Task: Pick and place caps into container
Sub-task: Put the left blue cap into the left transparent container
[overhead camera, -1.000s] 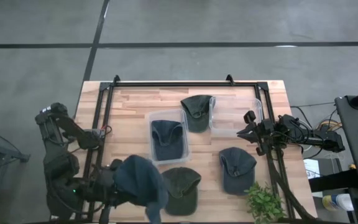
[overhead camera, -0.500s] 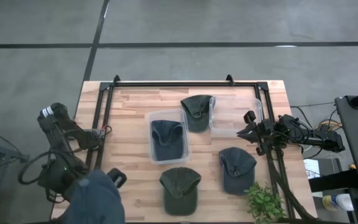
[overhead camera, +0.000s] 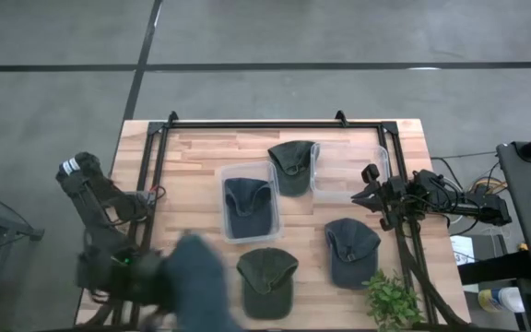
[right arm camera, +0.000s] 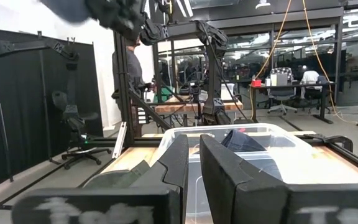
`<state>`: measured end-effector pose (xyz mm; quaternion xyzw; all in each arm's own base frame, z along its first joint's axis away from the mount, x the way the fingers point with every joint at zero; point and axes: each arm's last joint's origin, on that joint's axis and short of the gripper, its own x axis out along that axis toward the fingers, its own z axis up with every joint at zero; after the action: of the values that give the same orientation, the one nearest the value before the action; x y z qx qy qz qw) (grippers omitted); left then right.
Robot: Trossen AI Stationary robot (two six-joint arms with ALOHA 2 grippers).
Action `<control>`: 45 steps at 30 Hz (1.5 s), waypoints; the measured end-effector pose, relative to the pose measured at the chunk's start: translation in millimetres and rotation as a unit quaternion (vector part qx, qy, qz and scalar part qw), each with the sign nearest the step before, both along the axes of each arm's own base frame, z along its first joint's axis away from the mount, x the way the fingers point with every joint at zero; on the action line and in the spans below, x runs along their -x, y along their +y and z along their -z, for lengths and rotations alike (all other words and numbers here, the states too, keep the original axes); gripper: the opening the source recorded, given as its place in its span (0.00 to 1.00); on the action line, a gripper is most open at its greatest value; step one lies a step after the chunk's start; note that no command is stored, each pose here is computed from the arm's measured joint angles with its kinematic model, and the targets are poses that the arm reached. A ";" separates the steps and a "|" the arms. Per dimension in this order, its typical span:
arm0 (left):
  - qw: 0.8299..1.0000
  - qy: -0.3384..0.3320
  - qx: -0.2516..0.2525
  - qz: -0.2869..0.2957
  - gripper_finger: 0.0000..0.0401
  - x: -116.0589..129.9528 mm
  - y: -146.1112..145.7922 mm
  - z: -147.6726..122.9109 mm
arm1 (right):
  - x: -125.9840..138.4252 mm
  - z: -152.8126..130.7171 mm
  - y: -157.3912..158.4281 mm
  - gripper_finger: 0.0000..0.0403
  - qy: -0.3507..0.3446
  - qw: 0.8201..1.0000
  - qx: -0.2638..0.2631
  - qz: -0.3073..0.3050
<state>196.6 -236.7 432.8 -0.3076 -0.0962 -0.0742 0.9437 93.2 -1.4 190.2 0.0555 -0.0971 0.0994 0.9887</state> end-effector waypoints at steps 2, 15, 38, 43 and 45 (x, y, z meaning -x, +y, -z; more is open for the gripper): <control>0.997 0.054 0.051 -0.030 0.01 -6.6 3.4 12.1 | 0.0 0.0 0.0 0.09 0.000 1.000 0.000 0.000; 0.903 0.262 0.284 -0.188 0.01 -53.8 75.7 77.6 | 0.0 0.0 0.0 0.09 0.000 1.000 -0.001 0.000; 0.774 0.470 0.361 -0.222 0.01 -76.3 203.7 90.8 | 0.0 0.0 0.0 0.09 -0.009 0.999 0.048 0.011; 0.765 0.482 0.365 -0.220 0.02 -83.2 201.4 98.1 | 0.0 0.0 0.0 0.09 -0.012 0.998 0.063 0.013; 0.763 0.487 0.363 -0.222 0.02 -85.4 201.0 100.9 | 0.0 0.1 0.0 0.09 -0.012 0.998 0.063 0.014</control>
<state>282.0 -35.6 331.9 -0.5922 0.2910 0.3379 0.6711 93.2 -1.4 190.1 -0.0091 -0.1029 0.0924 0.9904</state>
